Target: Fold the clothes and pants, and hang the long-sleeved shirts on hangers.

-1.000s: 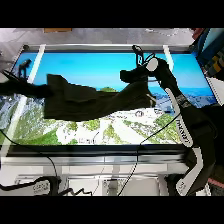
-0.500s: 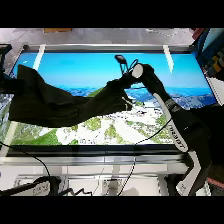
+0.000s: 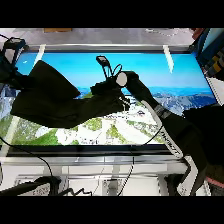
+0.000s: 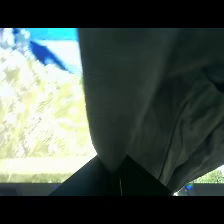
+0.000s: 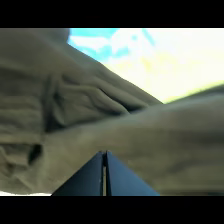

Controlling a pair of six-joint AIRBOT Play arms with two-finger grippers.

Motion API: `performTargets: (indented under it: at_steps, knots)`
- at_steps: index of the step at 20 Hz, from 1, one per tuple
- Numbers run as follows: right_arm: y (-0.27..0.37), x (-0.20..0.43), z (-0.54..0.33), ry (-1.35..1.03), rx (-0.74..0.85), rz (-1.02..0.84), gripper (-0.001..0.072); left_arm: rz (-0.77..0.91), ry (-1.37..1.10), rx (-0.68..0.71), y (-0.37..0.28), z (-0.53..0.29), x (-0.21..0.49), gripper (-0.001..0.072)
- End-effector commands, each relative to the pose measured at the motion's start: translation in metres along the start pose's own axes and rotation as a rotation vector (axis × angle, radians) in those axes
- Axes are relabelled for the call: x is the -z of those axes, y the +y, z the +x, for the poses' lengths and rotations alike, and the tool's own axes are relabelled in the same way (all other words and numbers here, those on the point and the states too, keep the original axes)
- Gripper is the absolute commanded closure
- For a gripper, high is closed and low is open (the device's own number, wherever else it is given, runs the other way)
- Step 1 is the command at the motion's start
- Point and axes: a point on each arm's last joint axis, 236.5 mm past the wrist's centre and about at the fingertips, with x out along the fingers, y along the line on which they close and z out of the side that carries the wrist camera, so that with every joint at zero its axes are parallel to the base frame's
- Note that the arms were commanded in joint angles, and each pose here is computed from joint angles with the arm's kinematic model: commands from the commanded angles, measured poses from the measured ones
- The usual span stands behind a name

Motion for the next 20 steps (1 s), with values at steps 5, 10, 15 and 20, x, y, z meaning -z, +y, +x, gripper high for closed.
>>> performTargets:
  at_steps: [5,10,15,20]
  knots:
    - [0.066,0.049,0.081,0.048,-0.085,0.045,0.0687,-0.019,-0.002,-0.014,0.010,0.002,0.000,0.0692]
    - [0.132,0.108,0.130,0.114,-0.141,0.017,0.0688,-0.028,-0.078,-0.034,0.017,0.002,-0.017,0.0691]
    - [0.138,0.124,0.138,0.144,-0.127,-0.031,0.0687,-0.060,-0.132,0.046,-0.002,0.012,-0.036,0.0691]
    - [0.049,0.056,0.111,0.052,-0.031,0.030,0.0686,-0.173,-0.076,0.409,-0.087,0.039,-0.052,0.0691]
